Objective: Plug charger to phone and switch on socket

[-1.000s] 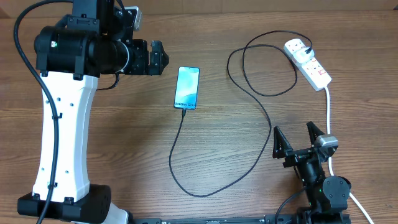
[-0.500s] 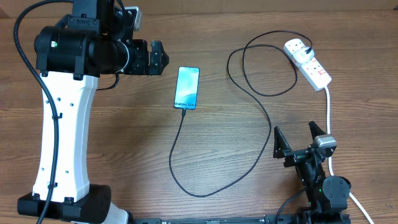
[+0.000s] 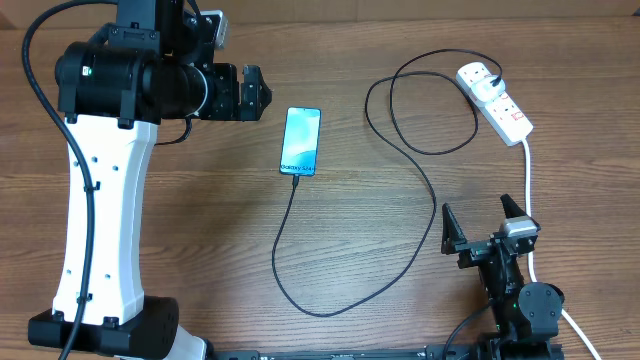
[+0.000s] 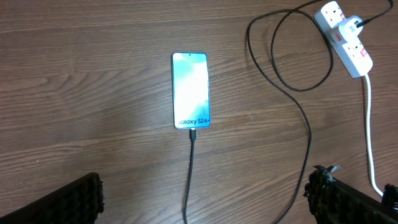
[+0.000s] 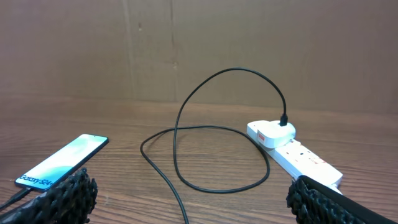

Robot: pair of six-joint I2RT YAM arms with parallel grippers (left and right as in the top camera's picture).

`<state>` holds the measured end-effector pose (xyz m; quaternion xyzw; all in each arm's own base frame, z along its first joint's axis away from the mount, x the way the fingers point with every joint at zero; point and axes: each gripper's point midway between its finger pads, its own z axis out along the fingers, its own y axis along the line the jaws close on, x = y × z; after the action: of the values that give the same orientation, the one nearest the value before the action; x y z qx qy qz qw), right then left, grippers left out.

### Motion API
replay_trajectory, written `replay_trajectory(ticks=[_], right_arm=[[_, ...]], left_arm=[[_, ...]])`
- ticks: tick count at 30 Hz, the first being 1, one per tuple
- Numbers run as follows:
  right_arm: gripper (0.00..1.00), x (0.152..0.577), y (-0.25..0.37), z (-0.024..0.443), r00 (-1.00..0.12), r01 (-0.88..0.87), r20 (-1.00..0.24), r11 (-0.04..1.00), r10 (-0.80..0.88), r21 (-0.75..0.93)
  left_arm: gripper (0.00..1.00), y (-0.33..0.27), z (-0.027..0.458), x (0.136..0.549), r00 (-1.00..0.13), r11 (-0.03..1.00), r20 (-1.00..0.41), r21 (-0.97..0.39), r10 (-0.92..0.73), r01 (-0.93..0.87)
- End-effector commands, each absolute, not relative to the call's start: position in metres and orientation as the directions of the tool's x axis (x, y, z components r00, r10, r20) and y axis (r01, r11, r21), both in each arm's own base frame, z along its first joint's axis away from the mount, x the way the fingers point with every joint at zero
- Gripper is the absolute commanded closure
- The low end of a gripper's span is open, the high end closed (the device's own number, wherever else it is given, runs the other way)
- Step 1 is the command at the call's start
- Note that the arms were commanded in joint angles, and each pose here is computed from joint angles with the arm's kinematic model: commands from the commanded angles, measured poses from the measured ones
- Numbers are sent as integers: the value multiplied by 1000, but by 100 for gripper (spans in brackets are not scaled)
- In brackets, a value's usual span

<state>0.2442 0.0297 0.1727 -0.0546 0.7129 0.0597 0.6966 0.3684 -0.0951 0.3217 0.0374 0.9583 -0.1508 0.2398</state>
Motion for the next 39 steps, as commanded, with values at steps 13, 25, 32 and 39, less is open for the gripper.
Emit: replay_trajectory(ticks=[13, 25, 32, 39], right_arm=[[0, 245, 27, 170, -22, -146, -1000, 989, -6, -3], [0, 245, 25, 169, -28, -127, -999, 992, 21, 24], [0, 245, 25, 169, -27, -127, -1000, 992, 11, 14], [0, 245, 25, 169, -27, -127, -1000, 992, 8, 12]], left_arm=[[0, -97, 322, 370, -879, 952, -476, -264, 9, 152], [0, -97, 322, 370, -879, 952, -476, -264, 8, 152], [0, -97, 322, 370, -879, 953, -476, -264, 8, 152], [0, -97, 322, 370, -879, 952, -477, -264, 9, 153]])
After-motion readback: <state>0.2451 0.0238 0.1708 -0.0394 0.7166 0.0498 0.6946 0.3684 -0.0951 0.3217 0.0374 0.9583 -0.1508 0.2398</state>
